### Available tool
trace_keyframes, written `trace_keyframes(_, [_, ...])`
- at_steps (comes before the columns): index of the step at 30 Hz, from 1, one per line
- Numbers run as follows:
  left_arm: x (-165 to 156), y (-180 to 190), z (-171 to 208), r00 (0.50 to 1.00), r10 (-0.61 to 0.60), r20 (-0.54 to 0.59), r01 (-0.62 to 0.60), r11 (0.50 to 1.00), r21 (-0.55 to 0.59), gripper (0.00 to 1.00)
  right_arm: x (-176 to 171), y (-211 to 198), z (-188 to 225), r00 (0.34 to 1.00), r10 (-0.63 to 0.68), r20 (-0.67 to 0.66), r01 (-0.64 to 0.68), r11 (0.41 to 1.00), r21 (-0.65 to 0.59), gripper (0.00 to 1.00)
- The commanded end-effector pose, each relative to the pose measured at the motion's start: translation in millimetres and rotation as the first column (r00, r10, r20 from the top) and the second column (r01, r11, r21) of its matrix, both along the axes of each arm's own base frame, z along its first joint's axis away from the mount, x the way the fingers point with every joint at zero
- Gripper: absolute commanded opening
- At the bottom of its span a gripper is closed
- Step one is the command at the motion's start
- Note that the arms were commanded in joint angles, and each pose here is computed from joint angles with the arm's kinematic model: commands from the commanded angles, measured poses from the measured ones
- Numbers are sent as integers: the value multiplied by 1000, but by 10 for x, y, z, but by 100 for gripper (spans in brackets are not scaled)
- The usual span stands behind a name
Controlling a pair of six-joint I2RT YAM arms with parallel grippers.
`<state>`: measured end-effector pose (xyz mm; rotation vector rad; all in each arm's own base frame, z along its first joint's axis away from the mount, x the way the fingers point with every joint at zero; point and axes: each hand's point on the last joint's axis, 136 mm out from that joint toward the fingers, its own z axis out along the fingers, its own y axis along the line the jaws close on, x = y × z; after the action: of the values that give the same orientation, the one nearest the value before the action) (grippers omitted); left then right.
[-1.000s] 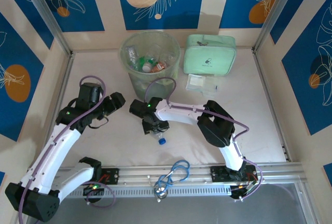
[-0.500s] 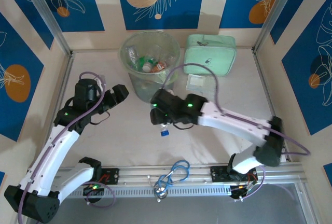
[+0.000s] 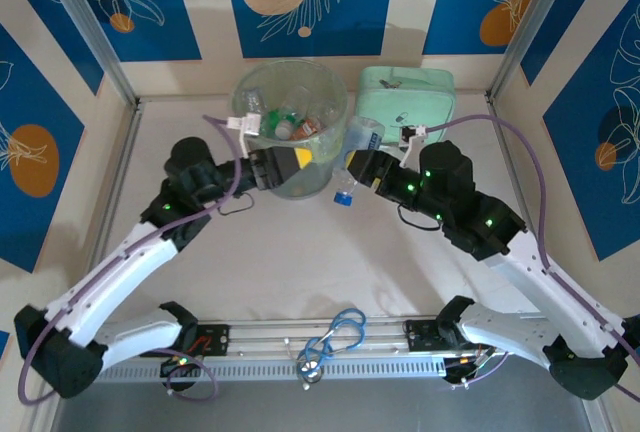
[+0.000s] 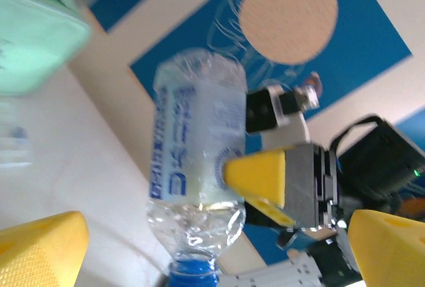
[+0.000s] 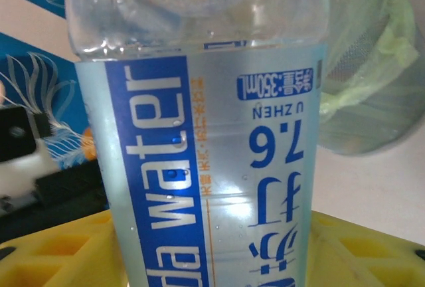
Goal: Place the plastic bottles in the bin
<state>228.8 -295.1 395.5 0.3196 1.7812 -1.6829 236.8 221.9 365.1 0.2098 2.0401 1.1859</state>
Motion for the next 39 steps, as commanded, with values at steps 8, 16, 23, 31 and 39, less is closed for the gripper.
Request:
trace_keyframes(8, [-332, -463, 189, 978, -187, 92, 191, 981, -34, 93, 35, -6, 405, 996, 3, 92, -19, 984, 179, 64])
trace_keyframes(16, [-10, -23, 68, 979, 130, 156, -153, 978, 145, 95, 284, 119, 573, 993, 12, 113, -30, 987, 158, 63])
trace_keyframes(23, [454, 1407, -129, 693, 687, 218, -702, 577, 417, 100, 805, 244, 710, 996, 6, 84, -18, 989, 145, 63])
trace_keyframes(31, [570, 1866, -496, 627, 767, 135, -687, 464, 559, 99, 1346, 558, 640, 998, 56, -11, -53, 989, 140, 61])
trace_keyframes(39, [744, 1642, -829, 698, 715, 42, -584, 534, 612, 96, 1704, 868, 414, 990, 109, -90, -98, 988, 117, 62])
